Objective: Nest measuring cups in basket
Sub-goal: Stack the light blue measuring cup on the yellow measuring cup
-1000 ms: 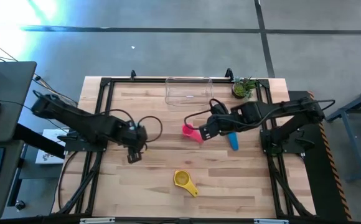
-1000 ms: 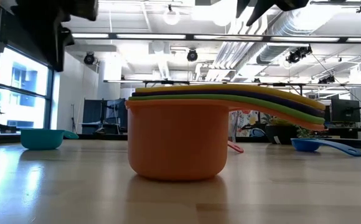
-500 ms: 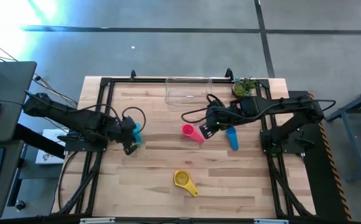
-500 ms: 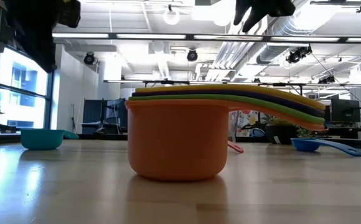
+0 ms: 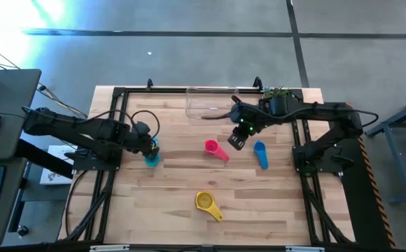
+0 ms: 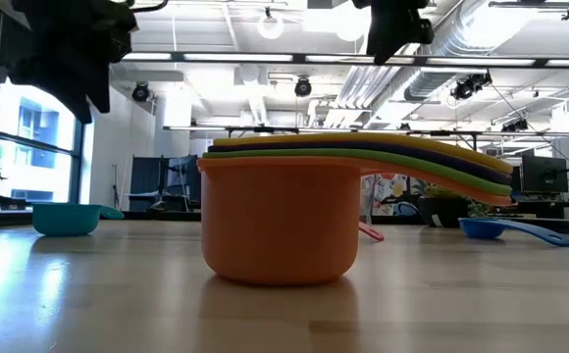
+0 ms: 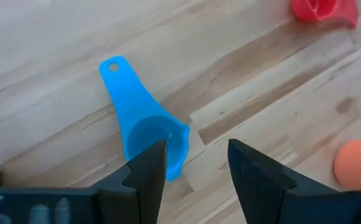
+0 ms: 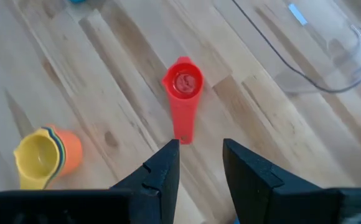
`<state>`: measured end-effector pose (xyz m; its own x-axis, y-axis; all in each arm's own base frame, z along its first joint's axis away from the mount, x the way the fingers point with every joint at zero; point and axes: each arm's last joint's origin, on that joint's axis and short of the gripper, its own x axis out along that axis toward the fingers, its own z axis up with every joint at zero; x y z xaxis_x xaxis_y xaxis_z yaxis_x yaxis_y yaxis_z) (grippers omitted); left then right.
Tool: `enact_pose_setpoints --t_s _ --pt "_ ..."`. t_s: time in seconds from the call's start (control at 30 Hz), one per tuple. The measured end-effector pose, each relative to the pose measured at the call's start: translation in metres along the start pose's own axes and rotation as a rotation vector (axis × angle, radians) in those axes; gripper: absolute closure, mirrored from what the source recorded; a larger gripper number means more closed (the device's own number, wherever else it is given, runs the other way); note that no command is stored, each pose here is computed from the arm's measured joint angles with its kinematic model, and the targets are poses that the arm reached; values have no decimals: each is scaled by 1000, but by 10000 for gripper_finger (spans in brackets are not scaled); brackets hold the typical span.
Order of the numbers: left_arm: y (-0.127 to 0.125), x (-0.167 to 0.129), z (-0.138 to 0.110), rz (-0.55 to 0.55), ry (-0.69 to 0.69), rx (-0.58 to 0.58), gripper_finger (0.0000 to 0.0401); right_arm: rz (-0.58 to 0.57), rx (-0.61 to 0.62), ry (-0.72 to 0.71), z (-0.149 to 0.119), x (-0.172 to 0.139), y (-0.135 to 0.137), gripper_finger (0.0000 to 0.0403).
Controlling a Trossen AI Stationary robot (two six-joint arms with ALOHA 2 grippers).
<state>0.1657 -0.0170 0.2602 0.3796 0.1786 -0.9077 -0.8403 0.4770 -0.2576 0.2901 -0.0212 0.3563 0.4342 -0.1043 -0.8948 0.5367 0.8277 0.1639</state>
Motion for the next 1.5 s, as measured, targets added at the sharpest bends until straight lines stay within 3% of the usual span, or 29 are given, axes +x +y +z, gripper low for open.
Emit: enact_pose_setpoints --t_s 0.2,0.47,0.83,1.23,1.37,1.5 --pt "5 4 -1 74 40 -48 240 40 -65 23 9 1 -16 287" --pt "23 36 -17 166 103 -185 240 57 -134 34 14 2 -29 288" --pt "40 71 -34 167 127 -294 240 47 -161 39 15 2 -33 288" --pt "47 92 -43 99 138 -313 241 47 -154 38 15 2 -33 288" --pt "49 93 -44 108 143 -330 258 47 -151 38 15 2 -33 288" --pt "49 93 -44 104 142 -329 301 47 -147 38 15 2 -33 288"
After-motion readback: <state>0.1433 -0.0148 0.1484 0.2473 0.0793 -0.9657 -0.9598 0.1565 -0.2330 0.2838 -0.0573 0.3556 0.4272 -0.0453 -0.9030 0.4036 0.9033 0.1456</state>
